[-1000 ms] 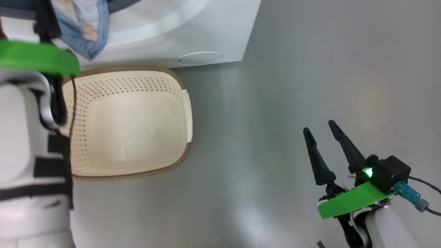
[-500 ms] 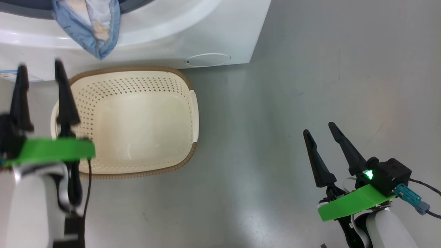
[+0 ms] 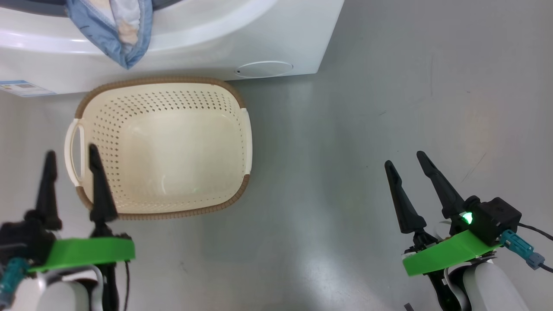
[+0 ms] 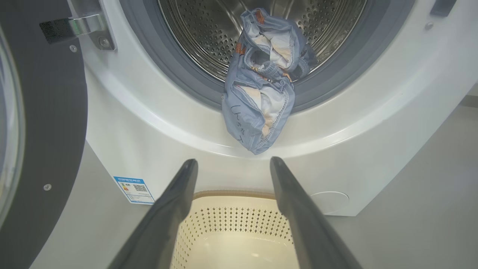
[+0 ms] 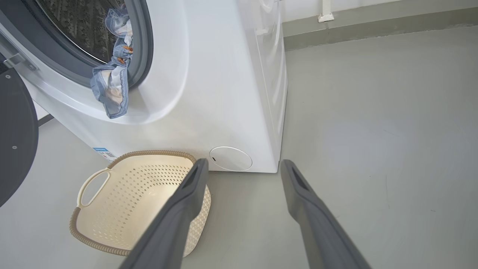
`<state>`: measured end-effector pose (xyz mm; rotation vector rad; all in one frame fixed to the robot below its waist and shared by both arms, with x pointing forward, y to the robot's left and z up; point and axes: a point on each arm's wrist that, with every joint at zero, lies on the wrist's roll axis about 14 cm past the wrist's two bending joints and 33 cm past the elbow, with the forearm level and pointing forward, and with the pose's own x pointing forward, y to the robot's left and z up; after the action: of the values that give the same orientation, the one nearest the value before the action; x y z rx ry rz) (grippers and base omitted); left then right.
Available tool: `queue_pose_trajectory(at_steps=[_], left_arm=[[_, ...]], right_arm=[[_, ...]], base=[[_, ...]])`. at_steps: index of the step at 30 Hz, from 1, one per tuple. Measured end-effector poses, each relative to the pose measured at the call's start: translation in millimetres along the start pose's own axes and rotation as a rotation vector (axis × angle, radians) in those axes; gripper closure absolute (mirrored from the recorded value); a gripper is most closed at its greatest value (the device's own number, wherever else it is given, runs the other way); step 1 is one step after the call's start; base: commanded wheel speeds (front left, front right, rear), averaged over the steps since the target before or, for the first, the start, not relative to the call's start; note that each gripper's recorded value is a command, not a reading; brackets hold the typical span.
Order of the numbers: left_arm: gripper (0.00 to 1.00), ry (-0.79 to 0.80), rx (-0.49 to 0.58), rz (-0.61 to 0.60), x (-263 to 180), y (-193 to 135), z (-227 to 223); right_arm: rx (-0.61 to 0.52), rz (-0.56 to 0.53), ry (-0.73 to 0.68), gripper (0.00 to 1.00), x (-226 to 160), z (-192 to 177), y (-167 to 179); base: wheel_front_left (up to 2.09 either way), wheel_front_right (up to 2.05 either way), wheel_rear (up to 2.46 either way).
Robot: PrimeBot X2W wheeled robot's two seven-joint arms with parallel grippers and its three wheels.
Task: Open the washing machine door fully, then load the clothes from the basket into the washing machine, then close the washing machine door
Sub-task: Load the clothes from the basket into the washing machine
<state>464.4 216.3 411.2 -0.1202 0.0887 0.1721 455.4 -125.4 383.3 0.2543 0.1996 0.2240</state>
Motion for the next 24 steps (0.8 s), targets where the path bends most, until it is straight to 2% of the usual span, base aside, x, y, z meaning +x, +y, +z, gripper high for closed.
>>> queue_pose_trajectory(at_steps=[13,24], left_arm=[[0.0,0.077,-0.006,0.045,-32,5,-17],[0.0,0.066,-0.014,0.045,-35,4,-11]], right_arm=[[-0.006,0.001,-0.01,0.0,-2,5,0],[-0.009,0.014,-0.017,0.0,-4,9,6]], base=[[0.0,0.0,0.0],[0.0,0.0,0.0]])
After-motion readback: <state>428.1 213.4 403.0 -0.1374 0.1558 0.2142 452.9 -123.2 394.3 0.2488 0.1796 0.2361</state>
